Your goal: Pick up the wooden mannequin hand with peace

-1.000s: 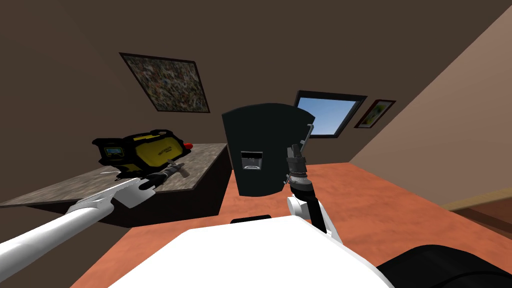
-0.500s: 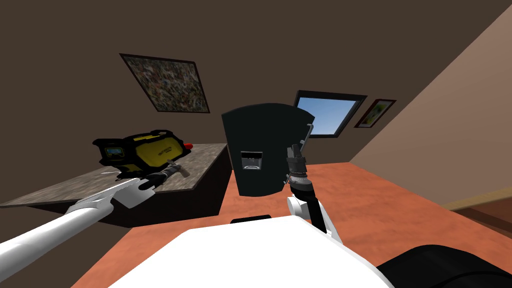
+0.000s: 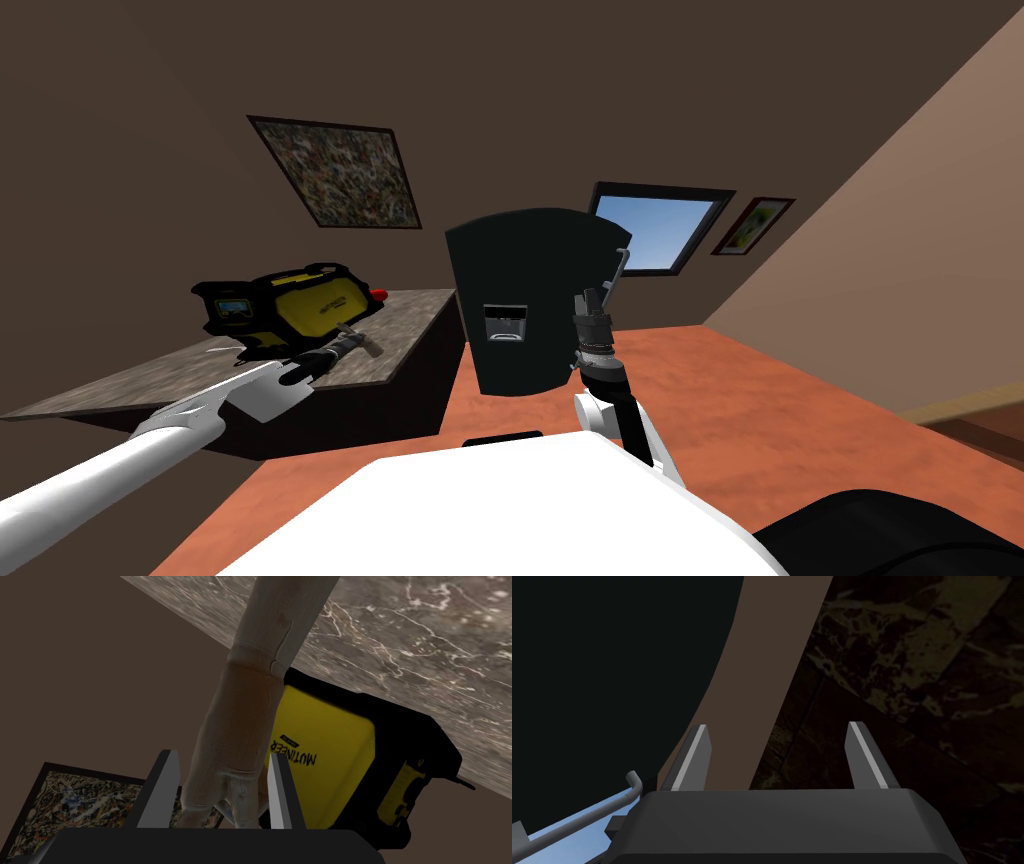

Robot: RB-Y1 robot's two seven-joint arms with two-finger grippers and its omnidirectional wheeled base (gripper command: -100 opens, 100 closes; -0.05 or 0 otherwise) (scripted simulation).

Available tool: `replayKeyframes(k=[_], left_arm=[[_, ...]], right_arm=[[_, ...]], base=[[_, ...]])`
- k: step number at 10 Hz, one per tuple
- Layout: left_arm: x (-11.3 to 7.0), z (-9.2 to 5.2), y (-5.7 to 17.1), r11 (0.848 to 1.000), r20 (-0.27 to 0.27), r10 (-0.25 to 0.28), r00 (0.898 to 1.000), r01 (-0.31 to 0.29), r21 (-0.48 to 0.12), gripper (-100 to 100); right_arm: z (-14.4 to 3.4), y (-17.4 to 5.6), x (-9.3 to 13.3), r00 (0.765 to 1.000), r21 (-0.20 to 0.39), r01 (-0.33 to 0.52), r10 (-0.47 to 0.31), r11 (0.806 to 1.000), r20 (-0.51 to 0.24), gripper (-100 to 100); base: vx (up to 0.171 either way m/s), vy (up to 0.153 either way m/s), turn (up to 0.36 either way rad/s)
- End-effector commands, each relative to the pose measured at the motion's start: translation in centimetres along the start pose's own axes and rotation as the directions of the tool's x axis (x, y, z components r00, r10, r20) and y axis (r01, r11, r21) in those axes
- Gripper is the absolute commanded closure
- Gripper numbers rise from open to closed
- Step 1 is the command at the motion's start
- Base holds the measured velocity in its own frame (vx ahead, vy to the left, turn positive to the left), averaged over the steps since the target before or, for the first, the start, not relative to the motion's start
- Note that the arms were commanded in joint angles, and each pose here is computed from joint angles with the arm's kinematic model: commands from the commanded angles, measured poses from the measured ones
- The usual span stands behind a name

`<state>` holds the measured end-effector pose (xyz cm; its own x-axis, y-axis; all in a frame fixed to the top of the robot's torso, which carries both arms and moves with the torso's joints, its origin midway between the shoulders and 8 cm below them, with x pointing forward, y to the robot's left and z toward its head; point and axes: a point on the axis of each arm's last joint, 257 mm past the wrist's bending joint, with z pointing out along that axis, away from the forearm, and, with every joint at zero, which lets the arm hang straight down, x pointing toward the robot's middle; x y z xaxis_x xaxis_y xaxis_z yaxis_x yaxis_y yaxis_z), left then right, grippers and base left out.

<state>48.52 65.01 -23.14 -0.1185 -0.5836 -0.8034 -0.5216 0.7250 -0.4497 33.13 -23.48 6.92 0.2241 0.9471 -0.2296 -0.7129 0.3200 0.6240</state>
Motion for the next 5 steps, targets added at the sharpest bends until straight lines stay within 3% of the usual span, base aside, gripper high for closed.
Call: replayKeyframes(k=[1,2,3,4,5], left_arm=[[2.4,-0.5,0.2,1.0,-0.017,-0.009,1.0,0.009,-0.008,100],[2.2,-0.7,0.4,1.0,-0.011,-0.018,1.0,0.018,-0.008,100],[3.5,-1.2,0.2,1.0,-0.035,-0.012,0.999,0.012,0.004,100],[3.7,-1.2,-0.6,1.0,-0.038,-0.012,0.999,0.012,0.018,100],[4.5,-1.7,0.3,1.0,-0.032,-0.024,0.999,0.024,-0.008,100]], right_arm=[[0.0,0.0,0.0,1.0,0.0,0.0,0.0,1.0,0.0,0],[0.0,0.0,0.0,1.0,0.0,0.0,0.0,1.0,0.0,0],[0.0,0.0,0.0,1.0,0.0,0.0,0.0,1.0,0.0,0],[0.0,0.0,0.0,1.0,0.0,0.0,0.0,1.0,0.0,0],[0.0,0.0,0.0,1.0,0.0,0.0,0.0,1.0,0.0,0]], base=[[0.049,0.06,-0.007],[0.052,0.046,-0.025],[0.027,0.021,-0.002],[0.006,0.004,0.017],[0.035,0.03,-0.016]])
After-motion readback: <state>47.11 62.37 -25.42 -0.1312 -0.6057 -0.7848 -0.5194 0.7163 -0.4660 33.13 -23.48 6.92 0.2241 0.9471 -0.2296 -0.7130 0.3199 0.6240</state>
